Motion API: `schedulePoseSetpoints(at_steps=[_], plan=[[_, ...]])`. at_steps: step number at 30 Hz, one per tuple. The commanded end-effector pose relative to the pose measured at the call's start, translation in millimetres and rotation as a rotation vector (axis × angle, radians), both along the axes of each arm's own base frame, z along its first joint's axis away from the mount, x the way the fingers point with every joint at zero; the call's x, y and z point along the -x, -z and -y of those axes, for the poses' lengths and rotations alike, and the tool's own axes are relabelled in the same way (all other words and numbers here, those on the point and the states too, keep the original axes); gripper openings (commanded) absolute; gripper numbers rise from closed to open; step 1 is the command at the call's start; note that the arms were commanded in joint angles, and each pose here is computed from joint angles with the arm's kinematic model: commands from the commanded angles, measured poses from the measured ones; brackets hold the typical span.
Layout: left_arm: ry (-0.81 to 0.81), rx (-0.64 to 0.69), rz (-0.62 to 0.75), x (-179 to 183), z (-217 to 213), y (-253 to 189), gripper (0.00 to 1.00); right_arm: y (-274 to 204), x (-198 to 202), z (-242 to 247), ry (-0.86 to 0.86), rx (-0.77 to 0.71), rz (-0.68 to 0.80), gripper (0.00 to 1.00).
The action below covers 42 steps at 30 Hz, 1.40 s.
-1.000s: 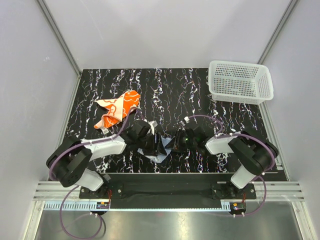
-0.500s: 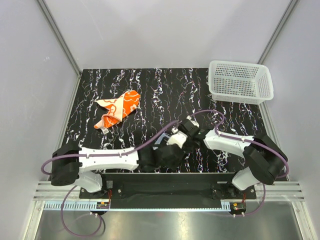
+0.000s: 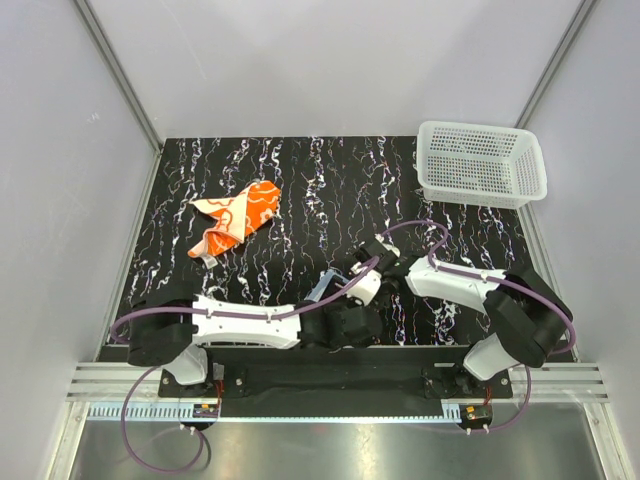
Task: Roll the towels
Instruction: Roll the towel
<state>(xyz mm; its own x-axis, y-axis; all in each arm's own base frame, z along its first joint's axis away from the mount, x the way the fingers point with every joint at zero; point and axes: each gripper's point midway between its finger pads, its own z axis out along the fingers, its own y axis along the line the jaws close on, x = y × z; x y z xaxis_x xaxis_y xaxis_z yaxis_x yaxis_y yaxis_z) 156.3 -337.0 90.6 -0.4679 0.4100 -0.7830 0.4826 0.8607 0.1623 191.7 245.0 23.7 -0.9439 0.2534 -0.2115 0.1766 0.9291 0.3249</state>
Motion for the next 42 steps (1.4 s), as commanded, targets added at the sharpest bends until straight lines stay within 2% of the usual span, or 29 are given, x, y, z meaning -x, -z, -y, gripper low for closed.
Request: schedulePoseSetpoints(at_steps=[1, 4, 7, 9, 12, 17, 23, 27, 31, 36, 42], plan=[[0.218, -0.008, 0.016, 33, 31, -3, 0.65, -9, 0, -15, -0.039, -0.014, 0.004, 0.29], [0.201, 0.063, 0.023, 37, 27, -15, 0.63, -15, -5, -19, -0.027, -0.032, 0.019, 0.29], [0.101, 0.126, 0.045, 30, 9, -29, 0.61, -27, -10, -21, -0.011, -0.056, 0.041, 0.27], [0.025, 0.104, 0.077, 22, -16, -25, 0.61, -34, -13, -19, -0.002, -0.059, 0.053, 0.27], [-0.031, 0.142, 0.077, 18, -37, -23, 0.61, -41, -22, -17, 0.005, -0.057, 0.070, 0.27], [0.104, 0.258, 0.082, 26, -23, -40, 0.61, -43, -31, -23, -0.003, -0.046, 0.064, 0.26], [0.260, 0.282, 0.130, 31, 3, -57, 0.64, -48, -38, -30, -0.003, -0.052, 0.068, 0.26], [0.312, 0.247, 0.135, 33, 17, -53, 0.68, -52, -40, -31, -0.009, -0.053, 0.070, 0.25], [0.315, 0.152, 0.122, 30, 26, -26, 0.69, -55, -39, -33, -0.020, -0.059, 0.068, 0.25], [0.237, 0.048, 0.113, 14, 24, 4, 0.69, -56, -32, -36, -0.036, -0.084, 0.044, 0.25], [0.172, -0.016, 0.157, 3, 17, 5, 0.69, -53, -27, -35, -0.045, -0.092, 0.025, 0.24]])
